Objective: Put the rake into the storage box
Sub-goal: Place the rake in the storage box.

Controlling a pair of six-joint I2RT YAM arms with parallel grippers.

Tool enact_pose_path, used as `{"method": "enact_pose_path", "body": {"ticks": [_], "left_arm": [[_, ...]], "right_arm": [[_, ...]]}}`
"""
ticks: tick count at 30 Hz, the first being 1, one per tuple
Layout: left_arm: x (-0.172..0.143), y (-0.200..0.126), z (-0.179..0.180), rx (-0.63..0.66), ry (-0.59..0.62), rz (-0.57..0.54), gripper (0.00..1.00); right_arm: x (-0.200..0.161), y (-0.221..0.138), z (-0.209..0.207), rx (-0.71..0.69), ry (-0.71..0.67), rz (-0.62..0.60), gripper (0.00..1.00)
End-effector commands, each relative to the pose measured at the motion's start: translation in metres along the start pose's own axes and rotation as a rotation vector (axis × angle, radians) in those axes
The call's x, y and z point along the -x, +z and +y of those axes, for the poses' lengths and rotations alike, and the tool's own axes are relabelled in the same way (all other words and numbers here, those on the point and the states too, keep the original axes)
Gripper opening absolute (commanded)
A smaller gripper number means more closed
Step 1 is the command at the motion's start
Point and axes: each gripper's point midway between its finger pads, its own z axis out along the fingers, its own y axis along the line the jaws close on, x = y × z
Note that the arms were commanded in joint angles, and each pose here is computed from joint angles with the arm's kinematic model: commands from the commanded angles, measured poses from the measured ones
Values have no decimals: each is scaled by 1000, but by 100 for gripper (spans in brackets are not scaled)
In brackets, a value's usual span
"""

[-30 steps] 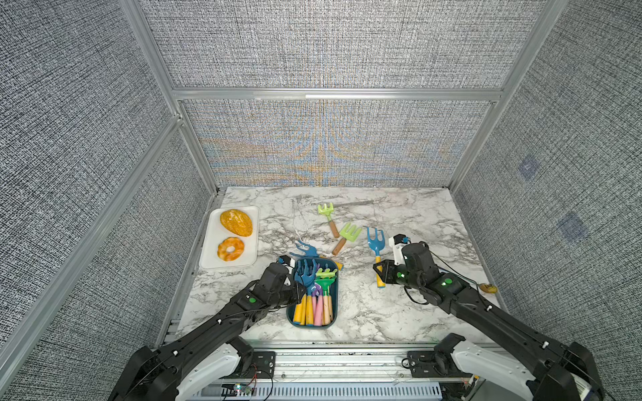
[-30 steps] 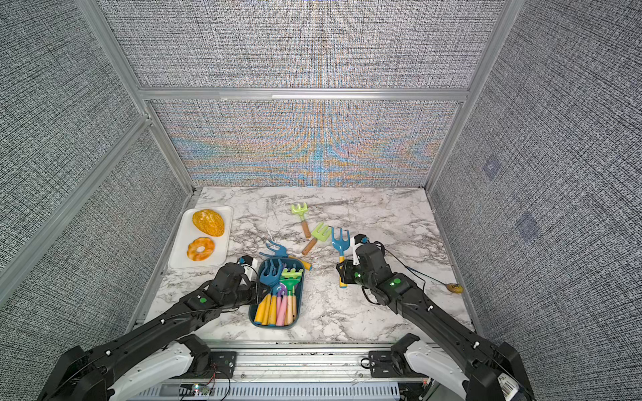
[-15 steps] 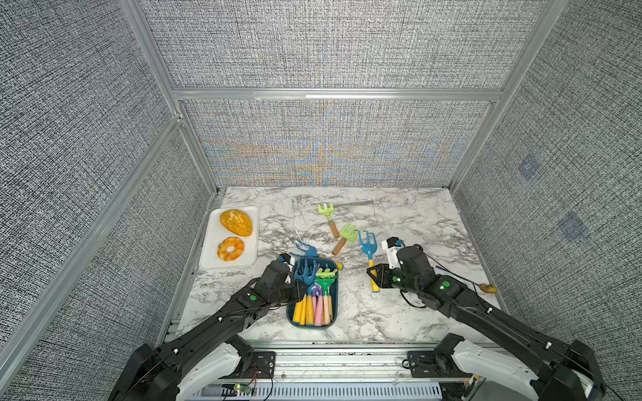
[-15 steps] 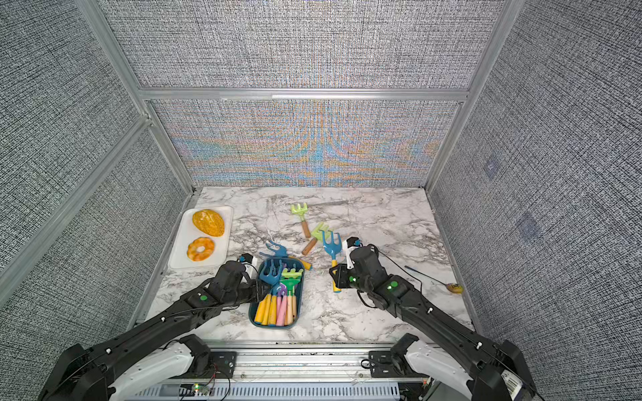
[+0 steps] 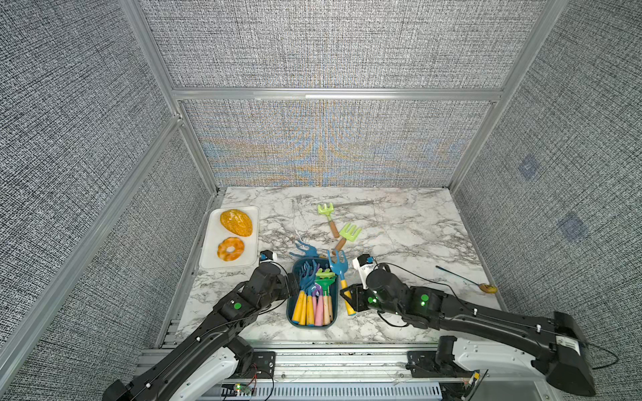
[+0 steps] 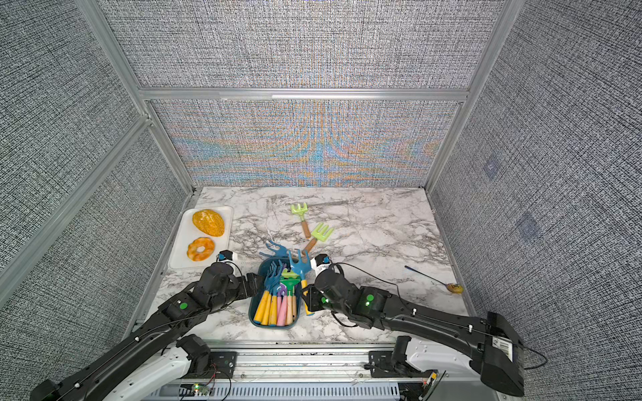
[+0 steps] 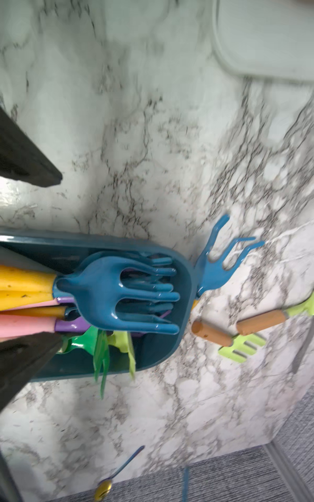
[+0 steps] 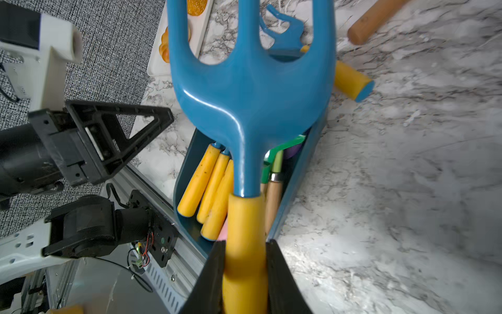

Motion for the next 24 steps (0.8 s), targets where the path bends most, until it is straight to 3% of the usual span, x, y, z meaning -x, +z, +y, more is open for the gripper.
{"method": "enact_pose_path", "body": {"ticks": [1, 15, 24], "left_arm": [[13, -9, 25, 129, -26, -73, 94], [32, -16, 29, 148, -36, -127, 97], [35, -20, 32, 143, -32, -147, 98]], "right_arm": [[5, 9, 18, -24, 45, -62, 0], [-9, 65, 54, -163, 100, -53, 0], [-19, 98, 45, -289, 77, -21, 0]]}}
